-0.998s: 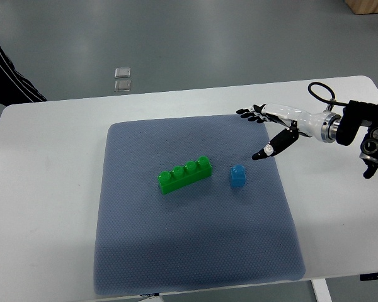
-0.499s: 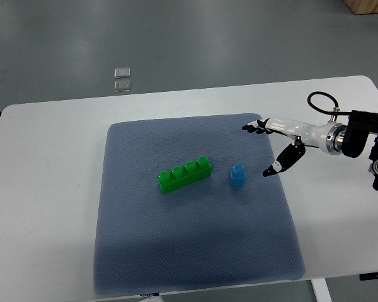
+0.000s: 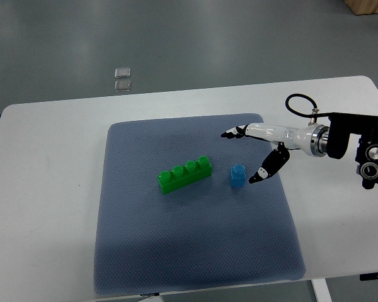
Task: Stack blue block on green block with right hand
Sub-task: 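Lower the right hand beside the blue block, thumb on its near side, then close the right hand fingers around the blue block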
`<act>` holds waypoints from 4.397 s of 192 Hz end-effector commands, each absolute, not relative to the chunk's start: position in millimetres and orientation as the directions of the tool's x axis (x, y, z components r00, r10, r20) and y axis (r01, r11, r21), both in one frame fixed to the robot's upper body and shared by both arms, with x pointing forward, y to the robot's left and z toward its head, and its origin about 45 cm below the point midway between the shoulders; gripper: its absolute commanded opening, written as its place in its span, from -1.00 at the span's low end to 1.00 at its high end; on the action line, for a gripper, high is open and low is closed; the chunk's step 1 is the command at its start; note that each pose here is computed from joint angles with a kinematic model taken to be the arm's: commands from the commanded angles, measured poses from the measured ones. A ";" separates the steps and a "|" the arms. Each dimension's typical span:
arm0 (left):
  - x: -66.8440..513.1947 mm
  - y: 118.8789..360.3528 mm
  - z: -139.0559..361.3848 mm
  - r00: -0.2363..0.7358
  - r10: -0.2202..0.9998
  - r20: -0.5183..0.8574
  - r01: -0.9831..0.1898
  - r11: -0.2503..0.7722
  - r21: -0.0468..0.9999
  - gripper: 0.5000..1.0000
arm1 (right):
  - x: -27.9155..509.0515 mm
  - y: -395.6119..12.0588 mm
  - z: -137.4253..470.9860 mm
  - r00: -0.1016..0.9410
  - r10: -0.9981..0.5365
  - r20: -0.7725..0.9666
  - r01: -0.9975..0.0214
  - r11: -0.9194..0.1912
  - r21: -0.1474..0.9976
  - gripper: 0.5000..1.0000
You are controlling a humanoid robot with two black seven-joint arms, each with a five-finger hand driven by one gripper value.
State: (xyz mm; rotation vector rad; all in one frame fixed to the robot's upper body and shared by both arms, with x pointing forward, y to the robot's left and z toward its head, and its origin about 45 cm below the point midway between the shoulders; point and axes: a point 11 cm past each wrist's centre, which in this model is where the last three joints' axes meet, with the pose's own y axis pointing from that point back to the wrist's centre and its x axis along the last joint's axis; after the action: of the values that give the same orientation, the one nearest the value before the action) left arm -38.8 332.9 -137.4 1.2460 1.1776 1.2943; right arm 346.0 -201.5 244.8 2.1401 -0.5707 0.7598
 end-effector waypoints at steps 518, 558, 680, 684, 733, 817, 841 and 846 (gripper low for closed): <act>-38.5 332.9 -137.4 -0.026 0.996 0.081 -0.014 -0.081 0.997 1.00 | 357.1 -189.7 185.7 0.662 0.010 0.750 -0.635 -0.524 0.568 -0.09; -38.5 332.9 -137.4 -0.026 0.996 0.081 -0.014 -0.081 0.997 1.00 | 356.3 -191.5 182.2 0.665 0.011 0.747 -0.635 -0.518 0.573 -0.09; -39.4 332.7 -137.4 -0.026 0.996 0.080 -0.012 -0.080 0.997 1.00 | 355.6 -193.7 179.8 0.669 0.017 0.743 -0.631 -0.515 0.580 -0.36; -38.4 332.9 -137.4 -0.026 0.996 0.081 -0.015 -0.081 0.997 1.00 | 355.4 -193.0 179.8 0.670 0.017 0.743 -0.630 -0.516 0.580 -0.37; -39.4 332.9 -137.4 -0.026 0.996 0.081 -0.012 -0.081 0.997 1.00 | 355.2 -193.4 179.0 0.671 0.017 0.741 -0.629 -0.516 0.582 -0.48; -38.5 332.9 -137.4 -0.026 0.996 0.081 -0.014 -0.081 0.997 1.00 | 362.3 -196.9 190.1 0.653 0.009 0.757 -0.647 -0.513 0.564 -0.61; -38.4 332.9 -137.4 -0.026 0.996 0.081 -0.015 -0.081 0.997 1.00 | 365.7 -196.7 198.4 0.638 0.011 0.770 -0.655 -0.518 0.551 -0.62; -38.5 332.9 -137.4 -0.026 0.996 0.081 -0.014 -0.081 0.997 1.00 | 366.1 -196.0 199.5 0.636 0.011 0.771 -0.656 -0.519 0.548 -0.64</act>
State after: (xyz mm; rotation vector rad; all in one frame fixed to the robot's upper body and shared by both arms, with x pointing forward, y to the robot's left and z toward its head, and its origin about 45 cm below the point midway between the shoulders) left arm -38.7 332.9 -137.4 1.2458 1.1776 1.2943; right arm 364.3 -197.2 194.0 1.9496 -0.5025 0.9112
